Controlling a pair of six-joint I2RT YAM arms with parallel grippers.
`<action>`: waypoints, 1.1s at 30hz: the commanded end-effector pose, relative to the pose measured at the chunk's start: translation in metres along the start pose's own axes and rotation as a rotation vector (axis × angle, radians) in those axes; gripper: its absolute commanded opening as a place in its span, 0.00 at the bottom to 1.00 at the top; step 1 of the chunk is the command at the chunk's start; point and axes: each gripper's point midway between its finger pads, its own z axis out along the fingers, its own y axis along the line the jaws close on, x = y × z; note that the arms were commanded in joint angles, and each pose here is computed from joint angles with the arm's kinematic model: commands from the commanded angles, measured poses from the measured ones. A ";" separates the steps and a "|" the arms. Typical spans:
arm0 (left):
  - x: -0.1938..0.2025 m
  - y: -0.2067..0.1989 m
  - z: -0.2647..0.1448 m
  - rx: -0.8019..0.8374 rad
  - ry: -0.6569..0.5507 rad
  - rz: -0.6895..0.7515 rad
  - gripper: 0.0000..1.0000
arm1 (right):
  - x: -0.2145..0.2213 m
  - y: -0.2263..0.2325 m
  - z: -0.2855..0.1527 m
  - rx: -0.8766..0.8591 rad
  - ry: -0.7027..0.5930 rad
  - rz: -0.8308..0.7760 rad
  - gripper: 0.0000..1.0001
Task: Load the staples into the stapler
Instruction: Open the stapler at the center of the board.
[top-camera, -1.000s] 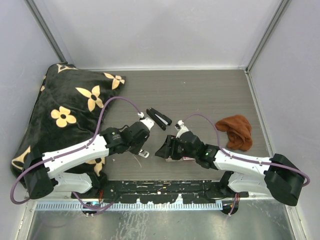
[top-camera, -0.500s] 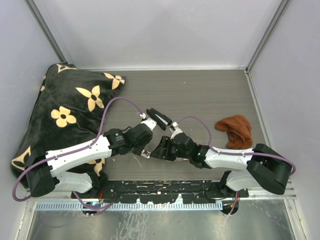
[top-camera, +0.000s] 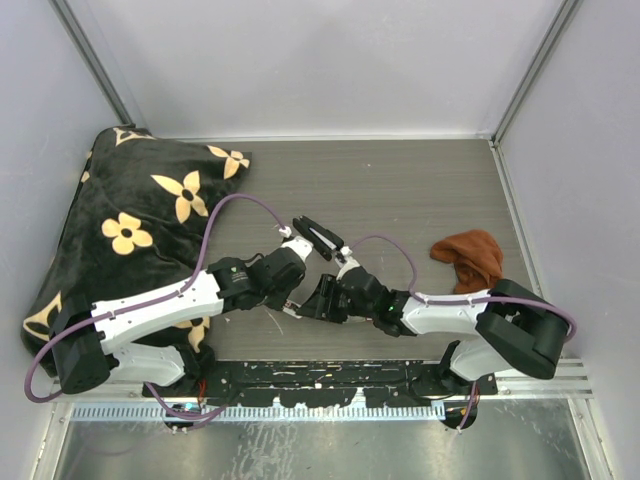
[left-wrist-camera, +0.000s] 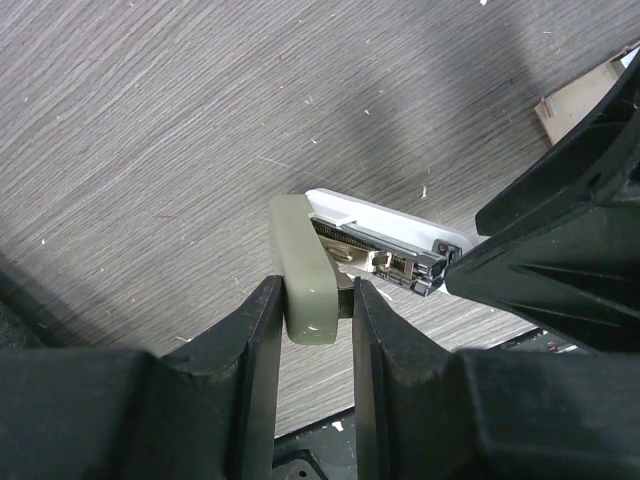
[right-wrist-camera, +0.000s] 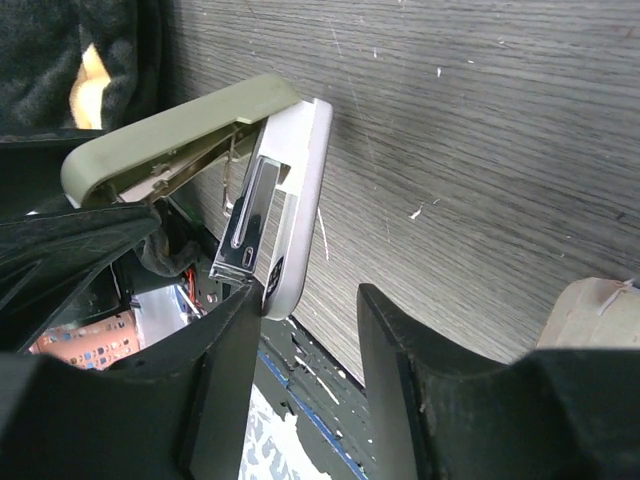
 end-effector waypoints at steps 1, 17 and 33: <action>-0.027 -0.005 -0.010 0.026 -0.116 -0.058 0.00 | -0.008 0.021 0.007 -0.057 -0.022 0.016 0.46; -0.029 -0.007 -0.034 0.123 -0.225 -0.244 0.00 | -0.012 0.006 0.001 -0.066 -0.099 0.093 0.33; -0.029 -0.014 -0.056 0.331 -0.255 -0.334 0.00 | -0.034 0.028 -0.038 -0.188 -0.231 0.000 0.28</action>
